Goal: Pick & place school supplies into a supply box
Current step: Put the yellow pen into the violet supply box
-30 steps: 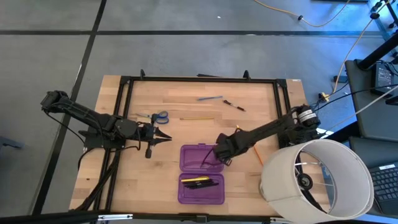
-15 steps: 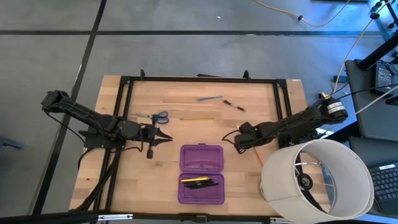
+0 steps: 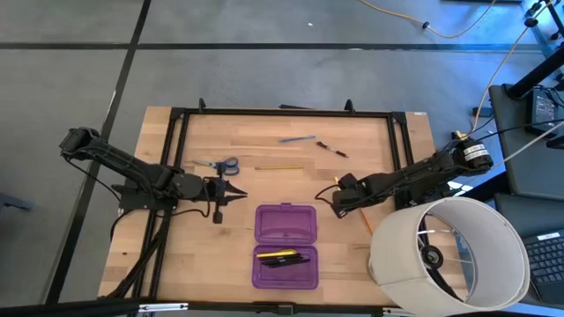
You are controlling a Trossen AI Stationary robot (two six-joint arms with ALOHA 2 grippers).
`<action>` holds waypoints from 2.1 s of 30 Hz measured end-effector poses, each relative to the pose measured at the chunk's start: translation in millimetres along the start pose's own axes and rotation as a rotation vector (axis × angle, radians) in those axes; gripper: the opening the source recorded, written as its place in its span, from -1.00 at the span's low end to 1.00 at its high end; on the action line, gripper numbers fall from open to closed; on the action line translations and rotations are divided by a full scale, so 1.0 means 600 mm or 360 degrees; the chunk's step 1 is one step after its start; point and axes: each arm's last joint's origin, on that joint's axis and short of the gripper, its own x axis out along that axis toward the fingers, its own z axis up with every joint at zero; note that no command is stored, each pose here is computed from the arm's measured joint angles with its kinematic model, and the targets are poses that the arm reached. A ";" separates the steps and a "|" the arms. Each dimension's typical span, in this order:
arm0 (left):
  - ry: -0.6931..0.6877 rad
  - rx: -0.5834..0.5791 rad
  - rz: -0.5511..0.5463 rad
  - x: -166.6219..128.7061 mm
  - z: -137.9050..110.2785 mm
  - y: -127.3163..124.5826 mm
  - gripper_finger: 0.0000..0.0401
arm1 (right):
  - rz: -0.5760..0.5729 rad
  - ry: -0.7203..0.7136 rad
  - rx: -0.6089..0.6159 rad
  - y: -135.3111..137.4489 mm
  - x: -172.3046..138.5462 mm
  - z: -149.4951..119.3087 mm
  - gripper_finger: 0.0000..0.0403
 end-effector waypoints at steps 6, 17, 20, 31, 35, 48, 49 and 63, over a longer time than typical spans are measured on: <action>0.0005 0.0001 0.0025 0.001 -0.001 0.000 -0.90 | 0.0078 -0.0052 0.0022 0.008 0.000 0.004 0.03; 0.0005 0.0001 0.0027 0.001 -0.001 0.000 -0.89 | 0.0130 -0.0073 0.0049 0.014 0.000 0.006 0.31; 0.0005 0.0001 0.0027 0.001 -0.001 0.001 -0.90 | 0.0136 -0.0074 0.0078 0.019 0.006 0.006 0.29; 0.0005 0.0001 0.0026 0.001 -0.001 0.000 -0.89 | 0.0026 -0.0049 0.0008 0.023 0.032 0.003 -0.05; 0.0005 0.0001 0.0027 0.001 -0.001 0.001 -0.88 | 0.0026 -0.0049 0.0009 0.022 0.032 0.003 -0.26; 0.0005 0.0001 0.0027 0.001 -0.001 0.001 -0.90 | 0.0022 -0.0076 -0.0024 0.026 0.027 0.000 -0.70; 0.0005 0.0001 0.0026 0.001 -0.001 0.000 -0.90 | 0.0022 -0.0082 -0.0043 0.029 0.025 -0.001 -0.70; 0.0005 0.0000 0.0026 0.001 -0.001 0.001 -0.90 | 0.0567 -0.0472 -0.0545 0.147 -0.080 0.033 -0.67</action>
